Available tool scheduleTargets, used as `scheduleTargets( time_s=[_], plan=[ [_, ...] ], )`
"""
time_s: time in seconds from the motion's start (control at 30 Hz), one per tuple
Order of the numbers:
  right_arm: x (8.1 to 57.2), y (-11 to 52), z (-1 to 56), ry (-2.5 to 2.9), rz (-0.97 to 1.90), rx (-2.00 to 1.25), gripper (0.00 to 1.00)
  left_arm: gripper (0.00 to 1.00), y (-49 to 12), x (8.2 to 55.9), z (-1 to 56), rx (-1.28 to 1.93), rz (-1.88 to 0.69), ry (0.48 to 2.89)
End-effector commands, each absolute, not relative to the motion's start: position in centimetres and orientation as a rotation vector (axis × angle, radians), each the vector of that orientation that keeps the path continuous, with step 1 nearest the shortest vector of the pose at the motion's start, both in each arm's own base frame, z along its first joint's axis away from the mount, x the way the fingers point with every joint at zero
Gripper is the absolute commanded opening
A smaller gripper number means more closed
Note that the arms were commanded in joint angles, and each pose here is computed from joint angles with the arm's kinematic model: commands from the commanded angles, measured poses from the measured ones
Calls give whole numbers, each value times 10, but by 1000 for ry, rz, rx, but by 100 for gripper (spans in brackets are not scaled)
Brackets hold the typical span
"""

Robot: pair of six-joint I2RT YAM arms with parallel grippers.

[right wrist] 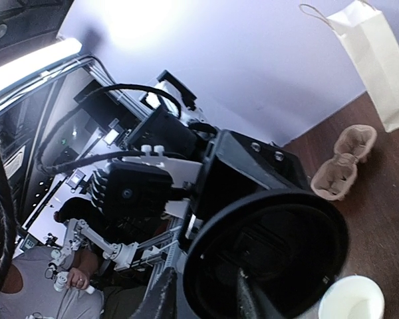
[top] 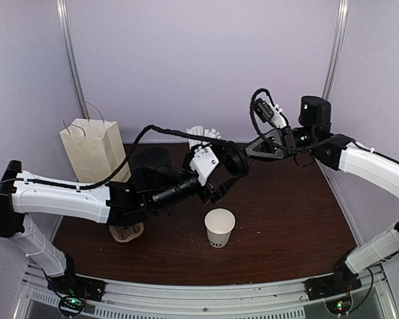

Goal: Pack the takeout coffee

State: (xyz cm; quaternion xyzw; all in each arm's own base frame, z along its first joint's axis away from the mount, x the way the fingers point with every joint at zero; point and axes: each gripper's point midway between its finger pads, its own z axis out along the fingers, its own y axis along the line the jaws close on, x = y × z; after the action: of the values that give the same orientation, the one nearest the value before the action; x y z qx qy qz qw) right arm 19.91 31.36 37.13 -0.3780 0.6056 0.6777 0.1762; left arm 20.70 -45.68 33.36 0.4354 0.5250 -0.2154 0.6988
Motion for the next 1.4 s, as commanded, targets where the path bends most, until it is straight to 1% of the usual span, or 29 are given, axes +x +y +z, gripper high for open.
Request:
scheduleTargets(
  time_s=[0.0, 0.07, 0.13, 0.2, 0.27, 0.33, 0.53, 0.67, 0.97, 1.27, 1.37],
  plan=[
    [209, 274, 377, 1690, 1775, -1078, 34, 77, -449, 214, 344, 1003, -493, 1303],
    [220, 255, 357, 1798, 1649, -1003, 37, 77, -449, 212, 336, 1077, -496, 1383],
    [236, 239, 334, 1848, 1395, -1011, 41, 76, -447, 208, 324, 1161, -497, 1475],
    [253, 227, 306, 1949, 1165, -980, 43, 75, -445, 208, 310, 1234, -465, 1585],
    [262, 217, 283, 2000, 1040, -972, 46, 73, -443, 214, 301, 1284, -395, 1701],
    [266, 212, 262, 2044, 967, -990, 46, 71, -435, 213, 283, 1359, -344, 1807],
    [265, 205, 210, 2120, 905, -1073, 48, 71, -429, 207, 263, 1444, -318, 1960],
    [267, 203, 192, 2135, 879, -1072, 48, 72, -428, 200, 245, 1554, -294, 2050],
    [269, 193, 177, 2182, 798, -1073, 49, 72, -435, 197, 217, 1724, -249, 2134],
    [280, 174, 184, 2180, 732, -1015, 49, 73, -434, 197, 184, 1877, -181, 2159],
    [282, 170, 185, 2182, 730, -995, 49, 73, -439, 192, 178, 1906, -222, 2166]
  ],
)
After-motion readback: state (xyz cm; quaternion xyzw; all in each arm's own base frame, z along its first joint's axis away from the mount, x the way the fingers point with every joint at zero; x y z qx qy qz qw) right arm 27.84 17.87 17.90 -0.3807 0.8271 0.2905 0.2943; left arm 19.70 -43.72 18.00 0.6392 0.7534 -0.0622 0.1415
